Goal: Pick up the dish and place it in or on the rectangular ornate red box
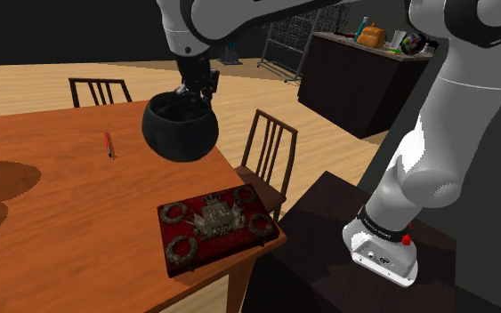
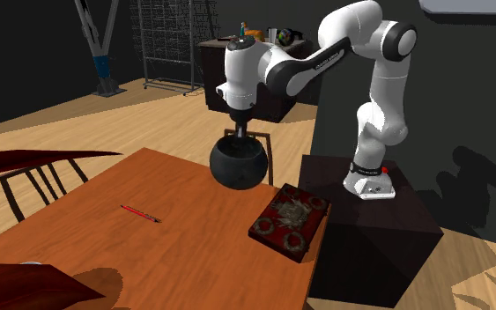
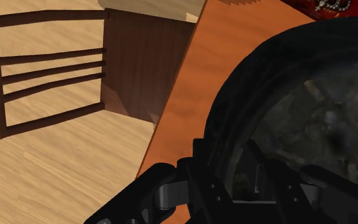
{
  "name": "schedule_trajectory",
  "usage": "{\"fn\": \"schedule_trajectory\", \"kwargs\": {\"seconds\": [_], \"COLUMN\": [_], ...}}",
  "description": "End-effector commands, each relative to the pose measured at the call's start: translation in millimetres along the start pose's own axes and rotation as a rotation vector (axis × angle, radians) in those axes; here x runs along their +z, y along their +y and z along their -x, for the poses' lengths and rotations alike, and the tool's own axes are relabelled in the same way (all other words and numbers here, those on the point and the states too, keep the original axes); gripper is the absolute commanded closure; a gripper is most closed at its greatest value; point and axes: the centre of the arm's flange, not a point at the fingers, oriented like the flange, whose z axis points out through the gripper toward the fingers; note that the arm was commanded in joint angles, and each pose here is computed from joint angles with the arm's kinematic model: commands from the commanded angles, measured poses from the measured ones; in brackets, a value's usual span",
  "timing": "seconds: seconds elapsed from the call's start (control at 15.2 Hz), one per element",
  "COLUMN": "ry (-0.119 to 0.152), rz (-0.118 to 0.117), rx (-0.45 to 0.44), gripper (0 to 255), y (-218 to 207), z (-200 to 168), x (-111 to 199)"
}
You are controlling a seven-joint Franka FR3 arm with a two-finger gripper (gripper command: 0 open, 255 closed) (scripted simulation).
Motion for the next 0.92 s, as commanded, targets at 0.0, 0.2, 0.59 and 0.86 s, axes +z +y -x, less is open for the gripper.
{"fn": "schedule_trajectory", "kwargs": {"seconds": [0.0, 0.2, 0.59, 0.86], "ry": [0.003, 0.003, 0.003, 0.003], "rz": [-0.001, -0.001, -0.001, -0.001], "rx": [0.001, 0.001, 0.001, 0.001], "gripper": [255, 255, 255, 255], "y": [-4.6, -13.2, -30.6, -42.5], "z": [22.8, 60.1, 134.6, 185.6], "x": [-7.3, -17.5, -38.0, -52.0]}}
